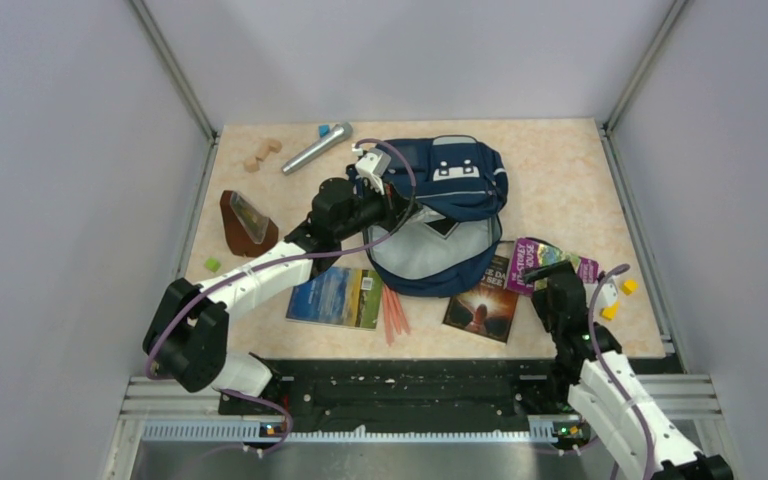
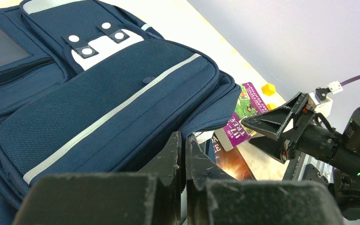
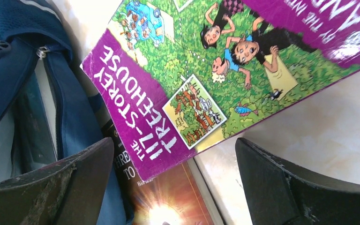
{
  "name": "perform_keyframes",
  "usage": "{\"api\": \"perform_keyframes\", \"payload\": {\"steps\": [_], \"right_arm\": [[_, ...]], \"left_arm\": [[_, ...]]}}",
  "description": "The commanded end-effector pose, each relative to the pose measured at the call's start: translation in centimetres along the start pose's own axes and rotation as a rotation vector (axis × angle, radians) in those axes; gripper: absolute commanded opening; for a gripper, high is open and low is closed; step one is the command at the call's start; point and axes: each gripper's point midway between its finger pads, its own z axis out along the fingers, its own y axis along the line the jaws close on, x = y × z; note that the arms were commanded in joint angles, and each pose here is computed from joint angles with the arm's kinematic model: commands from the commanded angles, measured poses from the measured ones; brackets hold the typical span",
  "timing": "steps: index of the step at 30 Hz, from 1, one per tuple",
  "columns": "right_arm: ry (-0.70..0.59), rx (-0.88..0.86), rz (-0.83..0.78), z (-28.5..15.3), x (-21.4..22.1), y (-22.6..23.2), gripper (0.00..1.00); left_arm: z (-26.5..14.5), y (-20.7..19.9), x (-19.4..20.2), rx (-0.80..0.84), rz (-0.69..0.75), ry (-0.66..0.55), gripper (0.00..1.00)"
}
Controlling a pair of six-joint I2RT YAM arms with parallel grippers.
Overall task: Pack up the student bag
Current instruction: Adjust the book at the center of the board.
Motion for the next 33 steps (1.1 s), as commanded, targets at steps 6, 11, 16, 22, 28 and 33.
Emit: {"api": "perform_keyframes", "payload": {"steps": [6,11,16,22,28,33], "right_arm": [[-0.165,0.035,-0.164,-1.8,-5.1,1.8,0.99],[-0.209,0.079,-0.19,-0.3,-8.2,2.7,0.99],[-0.259,0.131,-0.184,1.9,-12.0,1.8,0.99],[-0.278,0.211,-0.124,3.6,-14.3,-1.1,0.99],[-0.229,0.234,-0.162,4.8,-13.7,-2.6,0.99],[-0.124,0.169,-0.192,5.8,-11.6,-2.1,0.99]], "left_arm": [[-0.2,-1.0,-4.1,0.035,0.035,-0.134,0.0],[-0.4,-1.4,-3.9,0.053,0.018,-0.135,0.0],[-0.3,-1.8,-4.0,0.074,0.009,-0.136,0.0],[-0.1,-2.1,-4.0,0.095,-0.001,-0.136,0.0],[-0.1,-2.1,-3.9,0.095,-0.008,-0.132,0.0],[-0.2,-2.2,-3.9,0.099,-0.009,-0.131,0.0]]}}
